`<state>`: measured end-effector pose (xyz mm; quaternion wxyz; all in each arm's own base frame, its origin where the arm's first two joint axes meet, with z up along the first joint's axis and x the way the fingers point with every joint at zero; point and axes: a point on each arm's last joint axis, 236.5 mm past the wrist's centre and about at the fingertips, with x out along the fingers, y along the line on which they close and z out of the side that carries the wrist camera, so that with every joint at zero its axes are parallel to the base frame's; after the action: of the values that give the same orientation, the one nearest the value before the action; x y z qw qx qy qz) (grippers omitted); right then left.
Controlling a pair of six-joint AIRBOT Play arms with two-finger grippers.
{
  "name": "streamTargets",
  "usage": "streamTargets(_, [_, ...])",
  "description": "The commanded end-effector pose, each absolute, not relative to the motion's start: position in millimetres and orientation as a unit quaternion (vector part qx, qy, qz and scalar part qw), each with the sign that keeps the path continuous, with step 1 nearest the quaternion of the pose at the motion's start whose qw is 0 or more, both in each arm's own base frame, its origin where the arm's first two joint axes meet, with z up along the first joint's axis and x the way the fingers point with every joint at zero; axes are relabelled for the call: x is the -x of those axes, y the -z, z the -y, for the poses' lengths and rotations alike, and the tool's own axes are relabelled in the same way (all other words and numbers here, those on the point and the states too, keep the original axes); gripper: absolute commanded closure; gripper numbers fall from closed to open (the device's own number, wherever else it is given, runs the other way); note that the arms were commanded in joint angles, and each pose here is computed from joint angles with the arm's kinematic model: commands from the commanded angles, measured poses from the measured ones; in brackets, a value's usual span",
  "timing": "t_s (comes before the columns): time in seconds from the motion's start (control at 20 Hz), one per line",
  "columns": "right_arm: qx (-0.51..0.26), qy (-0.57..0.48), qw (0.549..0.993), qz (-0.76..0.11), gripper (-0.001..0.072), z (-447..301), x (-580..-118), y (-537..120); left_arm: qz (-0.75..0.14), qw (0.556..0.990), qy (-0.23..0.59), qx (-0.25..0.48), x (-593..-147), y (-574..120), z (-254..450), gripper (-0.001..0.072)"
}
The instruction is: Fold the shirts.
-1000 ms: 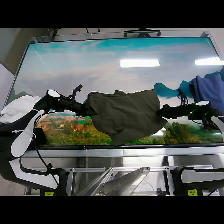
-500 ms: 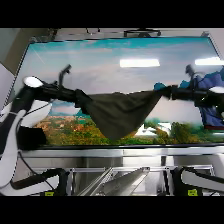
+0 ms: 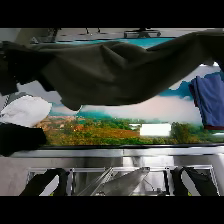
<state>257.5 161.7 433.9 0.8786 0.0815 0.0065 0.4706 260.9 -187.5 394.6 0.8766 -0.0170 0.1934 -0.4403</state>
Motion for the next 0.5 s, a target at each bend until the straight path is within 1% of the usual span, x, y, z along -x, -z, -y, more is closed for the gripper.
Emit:
streamTargets(0.0, [-0.065, -0.429, 0.900, -0.037, 0.0692, -156, -254, -423, -0.228, 0.883, 0.409, 0.020, -261, -369, 176, 0.0689])
streamTargets(0.1, [-0.109, -0.449, 0.882, -0.097, 0.0691, -162, -274, -387, -0.287, 0.866, 0.407, 0.046, -279, -325, 177, 0.0689])
streamTargets(0.2, [-0.151, -0.466, 0.856, -0.164, 0.0691, -174, -300, -337, -0.355, 0.839, 0.406, 0.073, -297, -272, 181, 0.0690])
streamTargets(0.3, [-0.196, -0.472, 0.824, -0.246, 0.0691, -187, -327, -272, -0.425, 0.804, 0.404, 0.099, -314, -212, 187, 0.0690])
streamTargets(0.45, [-0.251, -0.440, 0.780, -0.367, 0.0691, -199, -365, -160, -0.516, 0.750, 0.397, 0.119, -335, -112, 194, 0.0690])
